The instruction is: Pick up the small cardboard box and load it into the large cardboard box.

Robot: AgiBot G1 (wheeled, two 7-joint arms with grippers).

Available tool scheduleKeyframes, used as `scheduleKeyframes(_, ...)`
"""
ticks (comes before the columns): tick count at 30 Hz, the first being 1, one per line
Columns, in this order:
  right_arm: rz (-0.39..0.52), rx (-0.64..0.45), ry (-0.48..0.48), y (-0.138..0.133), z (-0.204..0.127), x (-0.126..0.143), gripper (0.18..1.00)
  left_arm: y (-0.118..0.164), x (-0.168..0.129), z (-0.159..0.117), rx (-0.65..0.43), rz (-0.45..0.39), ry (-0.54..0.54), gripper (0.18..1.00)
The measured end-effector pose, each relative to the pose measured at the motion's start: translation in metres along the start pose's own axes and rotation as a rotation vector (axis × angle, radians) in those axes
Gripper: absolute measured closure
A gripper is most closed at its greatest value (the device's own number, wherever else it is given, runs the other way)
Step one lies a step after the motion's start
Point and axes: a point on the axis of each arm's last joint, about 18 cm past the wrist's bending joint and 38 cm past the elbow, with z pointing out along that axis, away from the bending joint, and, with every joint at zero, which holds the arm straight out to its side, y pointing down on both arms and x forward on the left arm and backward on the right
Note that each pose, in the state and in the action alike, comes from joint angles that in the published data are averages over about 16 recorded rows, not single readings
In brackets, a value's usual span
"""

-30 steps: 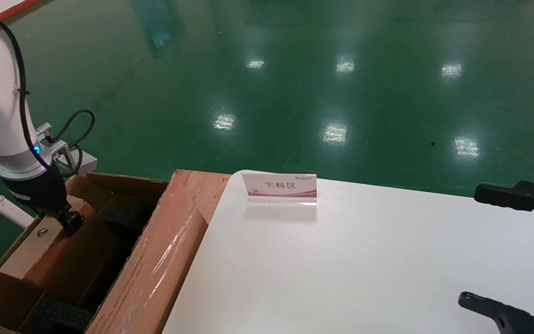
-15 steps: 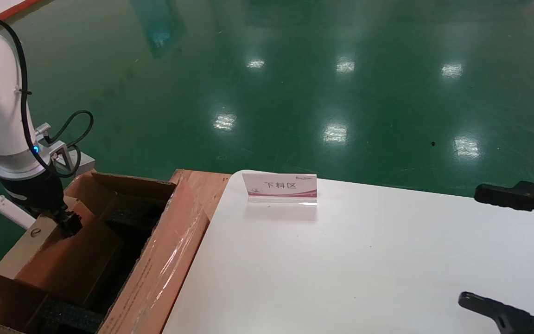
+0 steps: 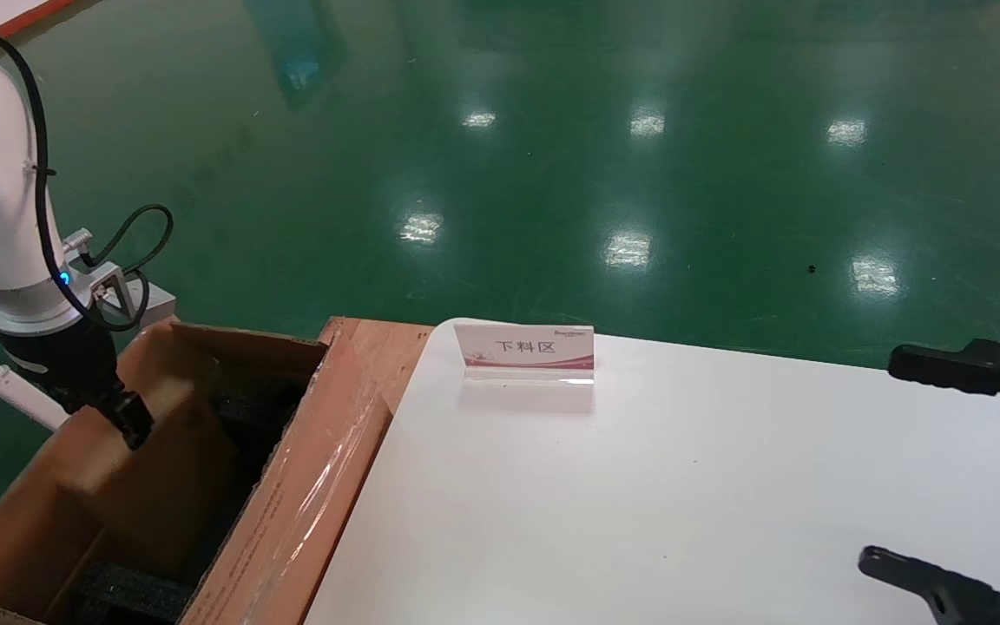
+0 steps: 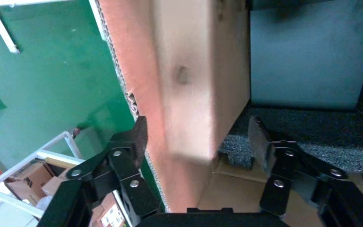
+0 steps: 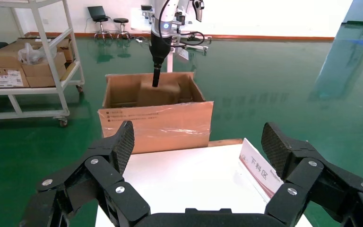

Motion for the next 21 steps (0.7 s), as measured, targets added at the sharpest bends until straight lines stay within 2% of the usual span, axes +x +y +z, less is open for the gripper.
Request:
scheduleKeyframes(9,0.0,0.0,0.0,0.0,0.0,0.0,0.178,-0.02,0.007,-0.021,0.078,0.052,0.013,0.314)
scheduleKeyframes(12,0.0,0.0,0.0,0.0,0.0,0.0,0.178,-0.031,0.012,-0.036,0.138,0.082,0.032,0.267)
scheduleKeyframes(21,0.0,0.0,0.0,0.0,0.0,0.0,0.178,-0.06,0.03,-0.089,0.358,0.161,0.114,0.2)
